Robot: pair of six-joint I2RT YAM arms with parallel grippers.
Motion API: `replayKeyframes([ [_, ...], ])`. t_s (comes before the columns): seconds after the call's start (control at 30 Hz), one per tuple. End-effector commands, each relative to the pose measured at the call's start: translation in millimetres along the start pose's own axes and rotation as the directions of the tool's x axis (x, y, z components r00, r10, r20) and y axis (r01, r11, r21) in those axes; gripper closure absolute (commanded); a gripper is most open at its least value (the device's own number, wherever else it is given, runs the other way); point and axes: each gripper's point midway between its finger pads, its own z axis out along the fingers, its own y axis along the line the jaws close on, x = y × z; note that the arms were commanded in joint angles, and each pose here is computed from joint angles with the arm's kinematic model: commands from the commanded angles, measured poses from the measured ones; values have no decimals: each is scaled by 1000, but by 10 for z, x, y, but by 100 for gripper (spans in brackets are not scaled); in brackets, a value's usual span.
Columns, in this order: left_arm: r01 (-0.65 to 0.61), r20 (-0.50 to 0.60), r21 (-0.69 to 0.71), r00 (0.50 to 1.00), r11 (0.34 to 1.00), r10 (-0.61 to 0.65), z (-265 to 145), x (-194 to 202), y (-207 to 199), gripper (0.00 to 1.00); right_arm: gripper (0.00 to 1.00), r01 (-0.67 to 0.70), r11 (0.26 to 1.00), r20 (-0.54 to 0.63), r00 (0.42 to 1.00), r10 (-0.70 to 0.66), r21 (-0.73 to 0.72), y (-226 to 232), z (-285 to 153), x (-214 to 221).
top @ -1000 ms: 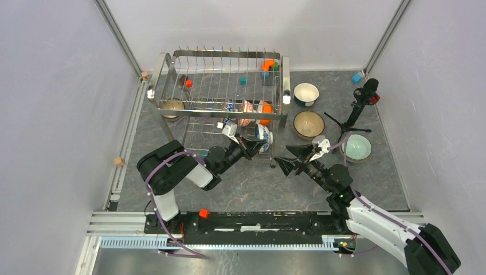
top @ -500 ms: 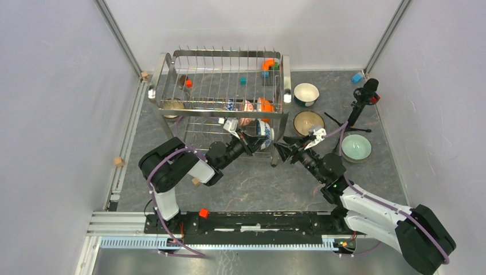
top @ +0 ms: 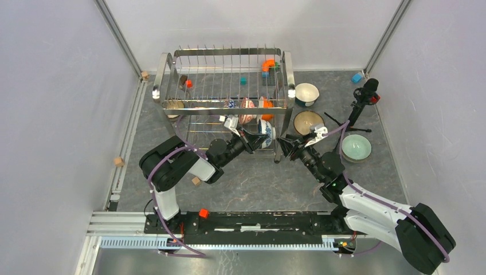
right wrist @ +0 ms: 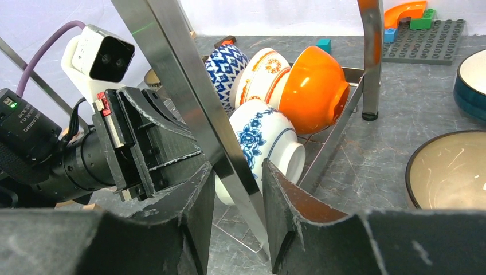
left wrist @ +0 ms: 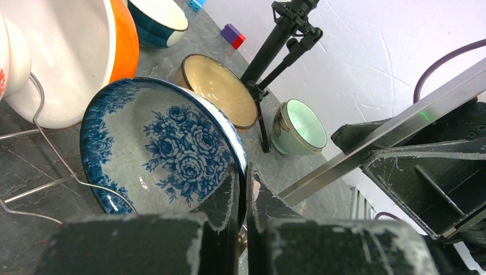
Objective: Unload the bowls from the dish rack
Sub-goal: Pick up the bowl from the dish rack.
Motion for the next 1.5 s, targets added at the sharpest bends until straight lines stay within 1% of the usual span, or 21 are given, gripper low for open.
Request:
replayKeyframes([
  [0.0, -2, 118, 144, 993, 990, -15, 62, -409, -405, 98, 60, 12, 991, 81, 996, -23, 133, -265, 35, -254],
  [0.43, 3, 142, 226, 989, 974, -36, -39, -618, -711, 98, 61, -13, 991, 71, 997, 4, 133, -333, 22, -203],
  [0.67, 16, 137, 271, 989, 962, -55, -61, -680, -852, 98, 58, -26, 994, 55, 998, 21, 102, -286, 28, -149],
  [0.83, 21, 136, 289, 989, 957, -63, -74, -710, -910, 98, 57, -30, 995, 48, 999, 25, 94, -275, 27, -129],
  [1.17, 9, 167, 319, 984, 948, -66, -128, -855, -1047, 98, 57, -32, 995, 47, 999, 27, 94, -291, 28, -126],
  [1.37, 13, 167, 308, 984, 951, -67, -168, -842, -1024, 98, 57, -36, 995, 50, 998, 31, 92, -294, 19, -137],
  [1.47, 29, 156, 304, 984, 952, -79, -207, -814, -1010, 98, 55, -40, 996, 53, 998, 36, 81, -274, 11, -157],
])
